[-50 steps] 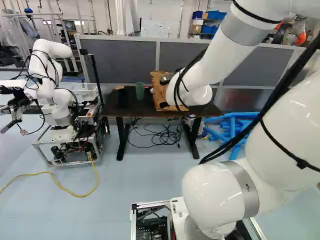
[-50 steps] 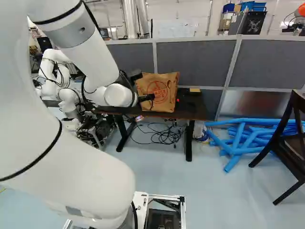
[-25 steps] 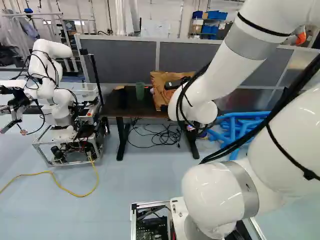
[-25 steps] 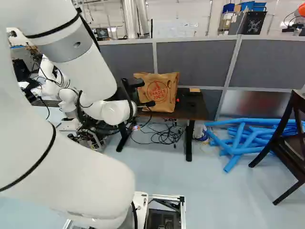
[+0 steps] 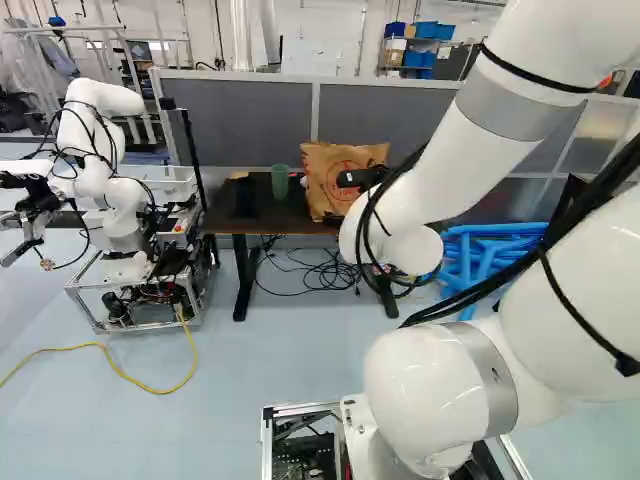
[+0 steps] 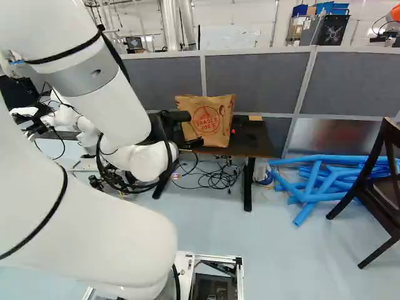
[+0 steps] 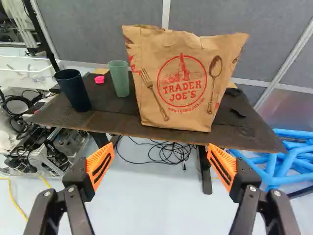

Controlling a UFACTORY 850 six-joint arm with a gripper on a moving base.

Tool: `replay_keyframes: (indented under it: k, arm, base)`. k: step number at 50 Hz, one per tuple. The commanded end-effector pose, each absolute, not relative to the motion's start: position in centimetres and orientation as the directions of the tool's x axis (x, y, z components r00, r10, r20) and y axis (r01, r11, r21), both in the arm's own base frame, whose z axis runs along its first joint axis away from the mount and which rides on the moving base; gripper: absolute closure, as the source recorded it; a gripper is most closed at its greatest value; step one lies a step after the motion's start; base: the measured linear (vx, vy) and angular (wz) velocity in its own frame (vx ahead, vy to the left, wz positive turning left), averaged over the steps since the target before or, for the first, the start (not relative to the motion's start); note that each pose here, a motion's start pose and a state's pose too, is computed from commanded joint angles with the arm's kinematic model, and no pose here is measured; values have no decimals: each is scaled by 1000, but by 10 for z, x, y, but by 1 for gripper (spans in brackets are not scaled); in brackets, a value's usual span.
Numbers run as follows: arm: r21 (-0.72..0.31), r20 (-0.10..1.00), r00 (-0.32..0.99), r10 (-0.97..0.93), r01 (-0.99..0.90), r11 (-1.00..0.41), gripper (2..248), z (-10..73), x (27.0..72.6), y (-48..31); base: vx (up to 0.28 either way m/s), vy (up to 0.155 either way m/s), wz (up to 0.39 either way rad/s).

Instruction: Pick up the bag on the ground and place it on the table

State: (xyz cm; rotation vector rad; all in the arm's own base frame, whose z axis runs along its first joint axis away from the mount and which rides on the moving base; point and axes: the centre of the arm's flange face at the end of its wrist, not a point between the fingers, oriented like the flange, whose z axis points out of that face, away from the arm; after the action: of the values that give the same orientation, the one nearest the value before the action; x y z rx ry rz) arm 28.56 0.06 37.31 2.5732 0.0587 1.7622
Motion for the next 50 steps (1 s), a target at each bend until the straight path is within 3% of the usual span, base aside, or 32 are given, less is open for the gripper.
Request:
replay_keyframes:
  k: [50]
  arm:
    - [0, 946, 326, 0, 0, -1000, 3, 366, 270, 0]
  base:
    - [0, 0, 0]
